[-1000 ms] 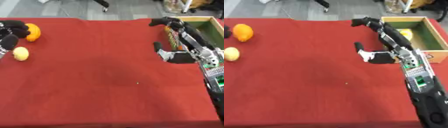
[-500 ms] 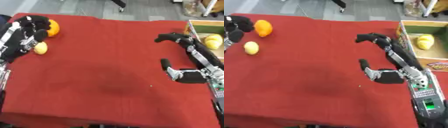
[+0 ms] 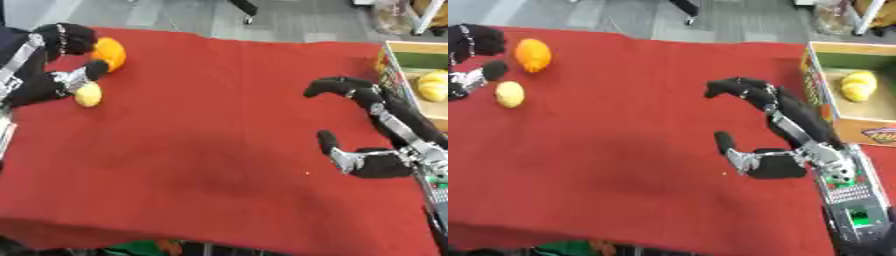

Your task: Pick up the objects with one hand, pass them to the other hand, and then place them into the box on the other side of the table.

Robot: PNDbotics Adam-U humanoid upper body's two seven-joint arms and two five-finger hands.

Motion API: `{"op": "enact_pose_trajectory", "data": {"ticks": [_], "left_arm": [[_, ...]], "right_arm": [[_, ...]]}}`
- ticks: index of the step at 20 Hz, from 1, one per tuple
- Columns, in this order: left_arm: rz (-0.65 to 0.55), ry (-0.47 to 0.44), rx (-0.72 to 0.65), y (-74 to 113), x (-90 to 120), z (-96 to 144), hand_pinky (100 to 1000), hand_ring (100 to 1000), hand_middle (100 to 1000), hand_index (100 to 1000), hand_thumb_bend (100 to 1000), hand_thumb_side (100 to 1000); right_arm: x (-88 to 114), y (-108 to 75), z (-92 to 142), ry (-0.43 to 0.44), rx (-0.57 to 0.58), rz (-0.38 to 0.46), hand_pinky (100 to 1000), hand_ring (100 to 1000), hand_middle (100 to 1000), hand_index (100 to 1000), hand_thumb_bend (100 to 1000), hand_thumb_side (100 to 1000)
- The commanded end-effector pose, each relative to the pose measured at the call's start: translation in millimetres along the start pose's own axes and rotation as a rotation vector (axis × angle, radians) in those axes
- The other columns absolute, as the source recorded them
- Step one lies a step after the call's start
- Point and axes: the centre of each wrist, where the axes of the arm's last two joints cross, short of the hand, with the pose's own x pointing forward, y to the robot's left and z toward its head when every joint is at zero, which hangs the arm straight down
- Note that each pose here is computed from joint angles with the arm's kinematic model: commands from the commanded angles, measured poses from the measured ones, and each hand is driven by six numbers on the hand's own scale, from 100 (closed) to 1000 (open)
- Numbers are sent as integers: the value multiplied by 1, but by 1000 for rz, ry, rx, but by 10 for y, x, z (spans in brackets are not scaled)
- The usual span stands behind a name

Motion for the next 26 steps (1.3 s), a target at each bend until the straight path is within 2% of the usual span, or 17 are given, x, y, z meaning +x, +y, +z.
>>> {"op": "enact_pose_trajectory", "data": {"ticks": [1, 2, 3, 4, 9, 13, 17, 20, 26], "left_arm": [[-204, 119, 9, 246, -223, -77, 815, 754, 718, 821, 617, 499], [-253, 155, -3, 265, -304, -107, 813, 754, 719, 824, 623, 496], [-297, 186, -17, 277, -378, -135, 809, 753, 720, 828, 616, 434], [-340, 214, -33, 281, -448, -161, 808, 753, 721, 829, 642, 488], [-472, 294, -101, 196, -694, -283, 797, 745, 712, 830, 658, 474], [-478, 315, -140, 70, -814, -359, 797, 741, 704, 826, 650, 470], [-458, 318, -161, -51, -886, -388, 796, 741, 704, 826, 653, 468], [-455, 336, -128, -122, -925, -410, 789, 734, 706, 814, 653, 454], [-483, 390, -33, -279, -975, -440, 770, 709, 677, 785, 546, 341]], "right_arm": [[22, -45, -51, -30, 2, 8, 893, 812, 749, 943, 100, 376], [25, -39, -61, -37, 4, 4, 893, 811, 748, 942, 100, 379], [28, -34, -73, -45, 6, -2, 891, 808, 744, 940, 100, 386], [33, -28, -88, -55, 8, -8, 891, 807, 742, 938, 100, 387], [53, 6, -175, -115, 21, -54, 885, 793, 720, 921, 100, 422], [6, 88, -248, -139, 29, -185, 883, 781, 691, 906, 100, 458], [-22, 88, -318, -152, 41, -291, 881, 775, 678, 898, 100, 470], [-17, 47, -364, -168, 54, -320, 879, 773, 675, 894, 100, 470], [-9, 24, -379, -178, 67, -333, 878, 771, 673, 888, 100, 468]]}}
